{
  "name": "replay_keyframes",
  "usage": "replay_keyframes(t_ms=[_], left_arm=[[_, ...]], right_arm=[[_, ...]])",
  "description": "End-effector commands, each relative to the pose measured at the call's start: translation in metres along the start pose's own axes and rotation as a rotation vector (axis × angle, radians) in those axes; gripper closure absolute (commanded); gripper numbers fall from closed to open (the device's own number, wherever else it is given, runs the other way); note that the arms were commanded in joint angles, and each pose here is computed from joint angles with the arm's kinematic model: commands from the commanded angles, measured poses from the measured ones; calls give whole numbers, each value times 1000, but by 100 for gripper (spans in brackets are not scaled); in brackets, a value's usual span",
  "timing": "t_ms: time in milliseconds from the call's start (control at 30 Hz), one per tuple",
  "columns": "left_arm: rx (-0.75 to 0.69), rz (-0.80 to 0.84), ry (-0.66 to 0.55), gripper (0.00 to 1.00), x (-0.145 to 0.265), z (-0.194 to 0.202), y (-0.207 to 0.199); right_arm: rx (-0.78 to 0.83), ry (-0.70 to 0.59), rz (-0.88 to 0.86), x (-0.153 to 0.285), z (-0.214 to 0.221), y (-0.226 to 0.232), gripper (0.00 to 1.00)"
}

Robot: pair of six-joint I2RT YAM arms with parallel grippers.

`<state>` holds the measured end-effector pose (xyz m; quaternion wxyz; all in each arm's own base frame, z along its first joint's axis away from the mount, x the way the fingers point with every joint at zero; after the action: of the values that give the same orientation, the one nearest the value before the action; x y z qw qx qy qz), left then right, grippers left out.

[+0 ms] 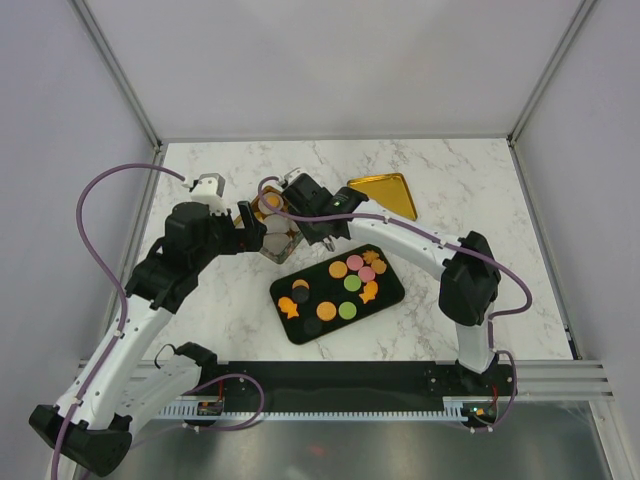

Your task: Pack the cookies

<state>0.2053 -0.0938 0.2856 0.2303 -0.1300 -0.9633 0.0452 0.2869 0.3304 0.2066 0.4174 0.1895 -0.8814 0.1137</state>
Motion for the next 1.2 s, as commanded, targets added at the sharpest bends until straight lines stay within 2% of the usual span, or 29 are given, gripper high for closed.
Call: replay_keyframes(t_ms=[0, 233, 667, 1167], left_arm=[[18, 18, -50, 0, 2, -8, -2], [16, 12, -51, 0, 2, -7, -1], [18, 9, -52, 0, 3, -6, -1], [18, 5, -51, 0, 2, -6, -1]], right_arm=[[-17, -80, 12, 11, -19, -3, 67], [-17, -58, 8, 11, -8, -6, 66], [-36, -83, -19, 23, -11, -7, 54], [-44, -98, -45, 34, -15, -7, 49]])
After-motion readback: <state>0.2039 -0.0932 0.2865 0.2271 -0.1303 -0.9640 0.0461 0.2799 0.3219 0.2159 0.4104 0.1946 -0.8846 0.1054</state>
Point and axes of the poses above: each gripper's point midway between its finger pads, its own x axis back along the fingers, its own y axis along the line the jaws close on, z = x × y, the point moved 7 cm from there along x, back along the fingers, and after that the axes turned 8 degrees about -x, right-handed, at the moved point
